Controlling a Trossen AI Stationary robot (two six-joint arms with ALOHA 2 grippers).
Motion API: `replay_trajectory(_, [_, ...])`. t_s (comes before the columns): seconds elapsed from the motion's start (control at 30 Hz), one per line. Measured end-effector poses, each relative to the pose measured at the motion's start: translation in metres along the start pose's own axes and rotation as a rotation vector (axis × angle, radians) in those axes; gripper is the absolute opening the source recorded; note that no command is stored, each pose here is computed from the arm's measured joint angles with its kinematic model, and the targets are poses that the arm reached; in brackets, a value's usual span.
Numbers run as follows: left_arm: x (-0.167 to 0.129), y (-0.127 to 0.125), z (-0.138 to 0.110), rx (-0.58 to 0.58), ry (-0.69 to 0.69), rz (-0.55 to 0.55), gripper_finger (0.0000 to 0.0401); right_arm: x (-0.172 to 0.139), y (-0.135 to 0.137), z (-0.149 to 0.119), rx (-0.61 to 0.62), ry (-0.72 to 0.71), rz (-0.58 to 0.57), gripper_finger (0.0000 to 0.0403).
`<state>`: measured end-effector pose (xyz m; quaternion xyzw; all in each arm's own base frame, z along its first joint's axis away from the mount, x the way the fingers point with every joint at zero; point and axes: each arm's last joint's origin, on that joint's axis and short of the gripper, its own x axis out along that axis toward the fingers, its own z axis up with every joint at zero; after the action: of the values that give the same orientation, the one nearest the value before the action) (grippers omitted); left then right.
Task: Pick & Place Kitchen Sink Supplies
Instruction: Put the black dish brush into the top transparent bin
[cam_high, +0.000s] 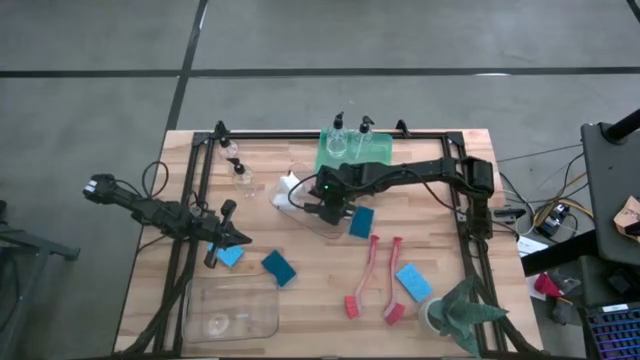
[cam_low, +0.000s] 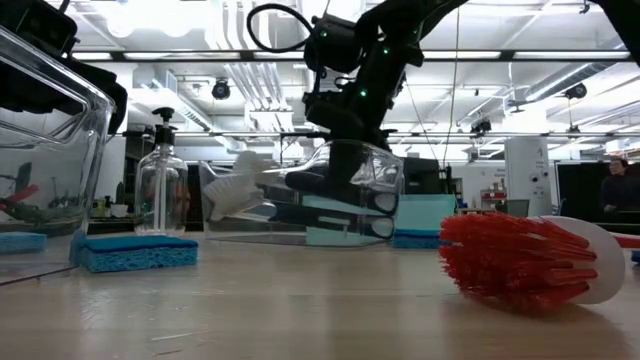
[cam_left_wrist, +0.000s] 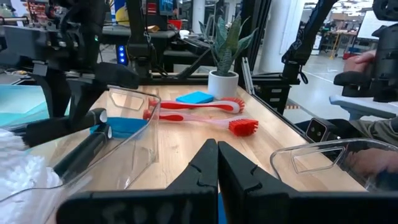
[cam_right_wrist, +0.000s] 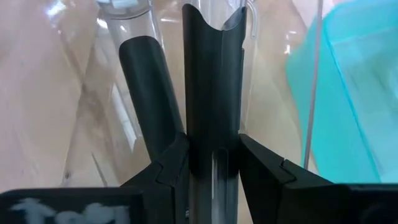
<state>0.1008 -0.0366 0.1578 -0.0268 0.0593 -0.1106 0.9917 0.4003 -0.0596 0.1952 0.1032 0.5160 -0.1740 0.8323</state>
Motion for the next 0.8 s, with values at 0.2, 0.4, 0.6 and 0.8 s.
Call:
replay_trajectory(0.2, [0.0, 0.0, 0.0, 0.0, 0.001, 0.0, 0.0003, -0.001, 0.007, -0.003, -0.162, 0.013, 0.006, 0.0109])
replay_trajectory(0.4, [0.0, 0.0, 0.0, 0.0, 0.002, 0.0, 0.0003, -0.001, 0.011, -0.005, -0.245, 0.019, 0.016, 0.0109])
replay_trajectory(0.6, [0.0, 0.0, 0.0, 0.0, 0.002, 0.0, 0.0003, -0.002, 0.017, -0.007, -0.384, 0.022, 0.031, 0.0109])
replay_trajectory(0.8, [0.0, 0.0, 0.0, 0.0, 0.003, 0.001, 0.0003, -0.004, 0.019, -0.006, -0.404, 0.019, 0.04, 0.0115])
